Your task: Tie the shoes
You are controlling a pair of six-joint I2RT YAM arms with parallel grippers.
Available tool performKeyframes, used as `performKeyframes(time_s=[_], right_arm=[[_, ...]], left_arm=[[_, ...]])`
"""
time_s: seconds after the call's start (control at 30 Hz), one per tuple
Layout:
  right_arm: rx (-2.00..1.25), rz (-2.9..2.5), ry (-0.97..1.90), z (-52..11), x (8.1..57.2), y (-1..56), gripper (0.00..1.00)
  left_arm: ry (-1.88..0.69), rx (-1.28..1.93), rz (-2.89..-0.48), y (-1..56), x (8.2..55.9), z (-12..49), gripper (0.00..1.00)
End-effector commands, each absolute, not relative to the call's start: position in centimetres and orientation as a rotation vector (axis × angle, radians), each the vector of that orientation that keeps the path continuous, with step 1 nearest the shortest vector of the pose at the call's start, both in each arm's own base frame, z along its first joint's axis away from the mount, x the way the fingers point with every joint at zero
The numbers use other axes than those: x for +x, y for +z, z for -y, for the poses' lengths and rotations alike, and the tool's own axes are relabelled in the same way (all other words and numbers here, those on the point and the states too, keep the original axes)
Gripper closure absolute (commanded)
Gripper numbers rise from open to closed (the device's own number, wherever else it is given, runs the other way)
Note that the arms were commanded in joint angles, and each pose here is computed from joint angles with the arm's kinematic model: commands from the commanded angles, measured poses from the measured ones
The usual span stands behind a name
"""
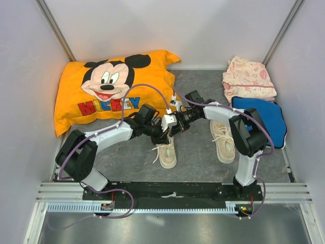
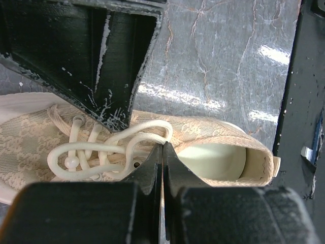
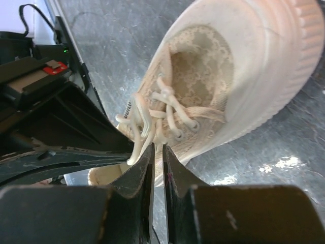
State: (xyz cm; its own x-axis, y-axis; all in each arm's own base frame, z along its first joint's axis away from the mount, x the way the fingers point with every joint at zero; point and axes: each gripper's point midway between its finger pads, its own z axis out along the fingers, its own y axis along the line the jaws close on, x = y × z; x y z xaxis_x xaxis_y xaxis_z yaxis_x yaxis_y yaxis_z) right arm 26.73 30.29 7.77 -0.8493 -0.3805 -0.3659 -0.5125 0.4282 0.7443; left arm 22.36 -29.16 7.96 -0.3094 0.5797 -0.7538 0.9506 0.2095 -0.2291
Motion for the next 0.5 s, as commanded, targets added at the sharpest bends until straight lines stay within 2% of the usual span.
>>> performKeyframes(time_s=[0.0, 0.17, 0.47], right_arm=[[-0.829, -2.484, 1.479, -30.6, 25.9, 9.3, 0.83], [-0.834, -2.522, 1.441, -29.5, 25.5, 8.2, 0.83], [-0.861, -2.469, 1.567, -30.2, 24.9, 9.5, 0.8]], left_arm=[[-0.933, 1.437, -1.951, 8.5, 23.0, 29.3, 0.98], [-0.94, 1.456, -1.936, 8.9, 22.8, 29.2, 0.98], [-0.949, 1.488, -1.96, 8.8, 22.6, 29.2, 0.98]])
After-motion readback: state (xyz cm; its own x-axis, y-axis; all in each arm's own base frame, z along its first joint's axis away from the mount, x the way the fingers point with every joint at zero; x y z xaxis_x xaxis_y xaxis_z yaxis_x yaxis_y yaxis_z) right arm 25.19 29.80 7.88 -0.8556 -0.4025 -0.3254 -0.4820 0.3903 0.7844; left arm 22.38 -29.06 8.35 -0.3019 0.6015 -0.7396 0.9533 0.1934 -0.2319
